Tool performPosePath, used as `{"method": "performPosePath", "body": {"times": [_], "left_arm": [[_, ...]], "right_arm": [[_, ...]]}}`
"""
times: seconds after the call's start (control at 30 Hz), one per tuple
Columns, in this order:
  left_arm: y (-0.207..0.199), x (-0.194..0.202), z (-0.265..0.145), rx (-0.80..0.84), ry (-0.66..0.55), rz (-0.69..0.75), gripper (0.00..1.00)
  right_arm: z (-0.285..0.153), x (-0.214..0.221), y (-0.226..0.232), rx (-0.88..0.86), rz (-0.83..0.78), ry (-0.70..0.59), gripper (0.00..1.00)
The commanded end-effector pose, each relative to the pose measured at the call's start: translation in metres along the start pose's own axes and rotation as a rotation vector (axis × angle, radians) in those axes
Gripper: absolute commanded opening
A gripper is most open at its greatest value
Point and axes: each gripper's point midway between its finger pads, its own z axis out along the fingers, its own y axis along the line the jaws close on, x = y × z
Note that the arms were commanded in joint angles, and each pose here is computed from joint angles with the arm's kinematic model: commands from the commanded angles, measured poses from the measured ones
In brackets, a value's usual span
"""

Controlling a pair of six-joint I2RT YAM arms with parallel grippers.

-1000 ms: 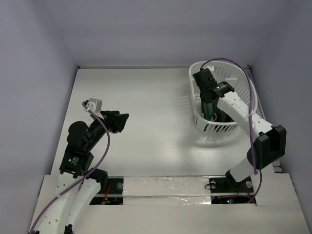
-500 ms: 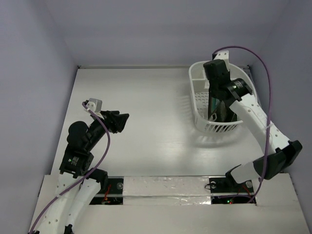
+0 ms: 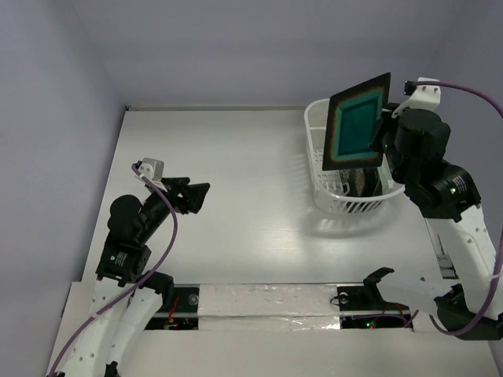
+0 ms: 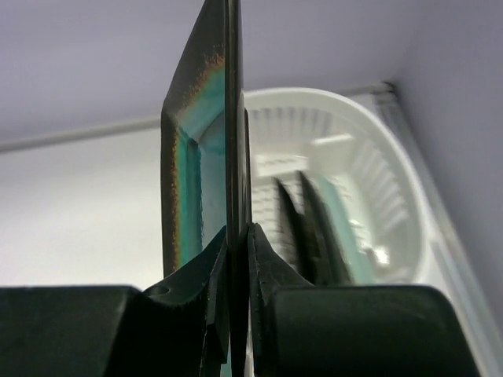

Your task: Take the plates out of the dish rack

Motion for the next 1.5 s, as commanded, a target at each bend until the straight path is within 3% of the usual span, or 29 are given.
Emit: {"method": "performPosePath", "body": {"times": [0.0,0.2,0.37,0.67,0.93,1.2,1.23,1.37,1.47], "left_arm": [[-0.007,-0.022,-0.001,0.024,-0.067,0.015,0.68],[0.001,-0.028,-0.003,-0.029,-0.088,0.014,0.76],[0.006,-0.032,-0.006,-0.063,-0.107,0.013,0.8],[0.005,-0.031,-0.006,-0.058,-0.103,0.015,0.79],[0.004,-0.03,-0.005,-0.049,-0.1,0.012,0.79],[0.003,-0.03,-0.004,-0.045,-0.096,0.012,0.79],[0.003,-0.03,-0.004,-0.045,-0.098,0.012,0.79],[0.003,-0.03,-0.004,-0.043,-0.099,0.013,0.79],[0.003,-0.03,-0.005,-0.042,-0.1,0.013,0.79]], "right_arm": [[0.005,-0.048,0.07,-0.285,0.291,-0.176,0.0],[0.025,-0.007,0.176,-0.648,0.483,-0.074,0.0],[0.046,0.017,0.243,-0.74,0.567,-0.018,0.0],[0.109,0.115,0.357,-0.769,0.603,0.186,0.0],[0.13,0.185,0.406,-0.8,0.709,0.339,0.0],[0.148,0.245,0.437,-0.724,0.735,0.465,0.0],[0.152,0.26,0.439,-0.709,0.734,0.489,0.03],[0.146,0.29,0.444,-0.716,0.726,0.557,0.37],[0.144,0.299,0.441,-0.709,0.723,0.577,0.54]]}}
